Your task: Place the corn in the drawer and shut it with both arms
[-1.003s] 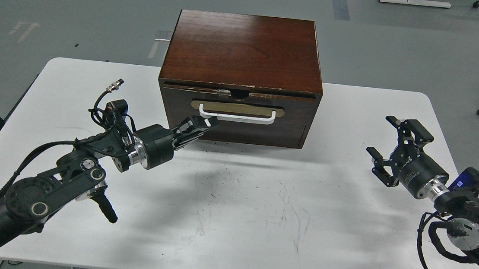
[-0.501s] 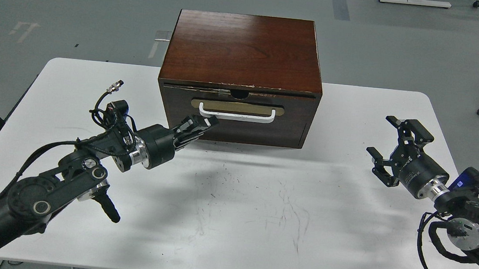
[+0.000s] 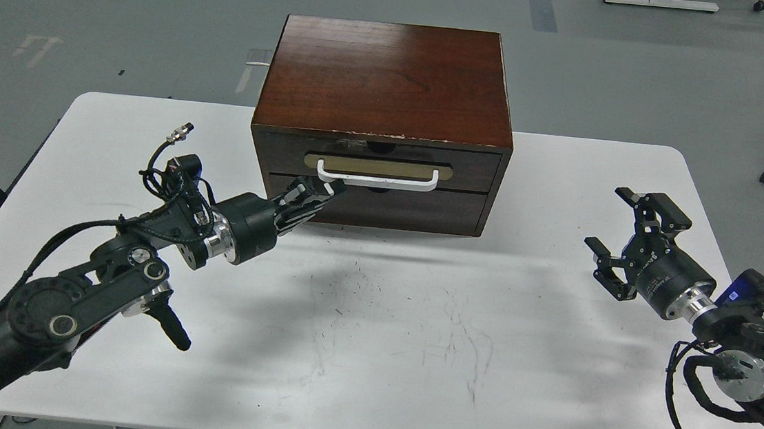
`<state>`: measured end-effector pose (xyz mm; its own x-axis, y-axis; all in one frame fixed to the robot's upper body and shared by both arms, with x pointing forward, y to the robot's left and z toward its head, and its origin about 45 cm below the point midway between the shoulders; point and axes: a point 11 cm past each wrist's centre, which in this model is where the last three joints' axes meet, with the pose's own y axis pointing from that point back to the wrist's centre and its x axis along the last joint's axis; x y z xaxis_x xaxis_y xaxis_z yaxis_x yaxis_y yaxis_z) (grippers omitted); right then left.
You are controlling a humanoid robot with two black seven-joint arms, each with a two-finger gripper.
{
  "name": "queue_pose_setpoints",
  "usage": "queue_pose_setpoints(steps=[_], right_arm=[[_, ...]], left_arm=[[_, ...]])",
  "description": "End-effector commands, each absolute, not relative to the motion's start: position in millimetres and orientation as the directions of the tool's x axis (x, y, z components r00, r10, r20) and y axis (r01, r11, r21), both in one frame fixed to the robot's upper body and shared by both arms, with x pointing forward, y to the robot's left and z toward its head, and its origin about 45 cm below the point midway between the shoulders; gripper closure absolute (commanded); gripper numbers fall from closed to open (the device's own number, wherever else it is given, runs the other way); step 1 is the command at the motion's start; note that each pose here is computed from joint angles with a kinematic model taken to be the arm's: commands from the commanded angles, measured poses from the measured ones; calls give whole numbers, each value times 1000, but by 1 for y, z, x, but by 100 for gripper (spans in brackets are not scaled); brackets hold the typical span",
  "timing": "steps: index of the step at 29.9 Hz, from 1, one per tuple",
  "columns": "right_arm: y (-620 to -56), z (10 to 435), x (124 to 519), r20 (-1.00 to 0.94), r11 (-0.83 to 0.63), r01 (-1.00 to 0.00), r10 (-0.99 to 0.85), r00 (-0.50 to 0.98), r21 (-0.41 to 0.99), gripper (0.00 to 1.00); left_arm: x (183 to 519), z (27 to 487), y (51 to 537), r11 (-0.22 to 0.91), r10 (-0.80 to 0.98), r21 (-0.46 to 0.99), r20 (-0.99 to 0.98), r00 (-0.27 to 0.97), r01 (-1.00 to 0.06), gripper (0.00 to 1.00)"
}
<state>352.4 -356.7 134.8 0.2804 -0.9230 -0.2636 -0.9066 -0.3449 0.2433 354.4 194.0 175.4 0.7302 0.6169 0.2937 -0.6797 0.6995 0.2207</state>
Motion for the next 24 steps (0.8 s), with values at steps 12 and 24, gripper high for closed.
queue_pose_setpoints(steps=[12, 24], right_arm=[[-359, 145, 360, -263, -334, -918, -925, 276, 214, 2], [-357, 151, 367, -282, -320, -930, -923, 263, 180, 1]], left_arm=[[336, 251, 217, 770, 637, -70, 37, 770, -634, 1], [354, 233, 297, 543, 808, -59, -234, 540, -838, 1]])
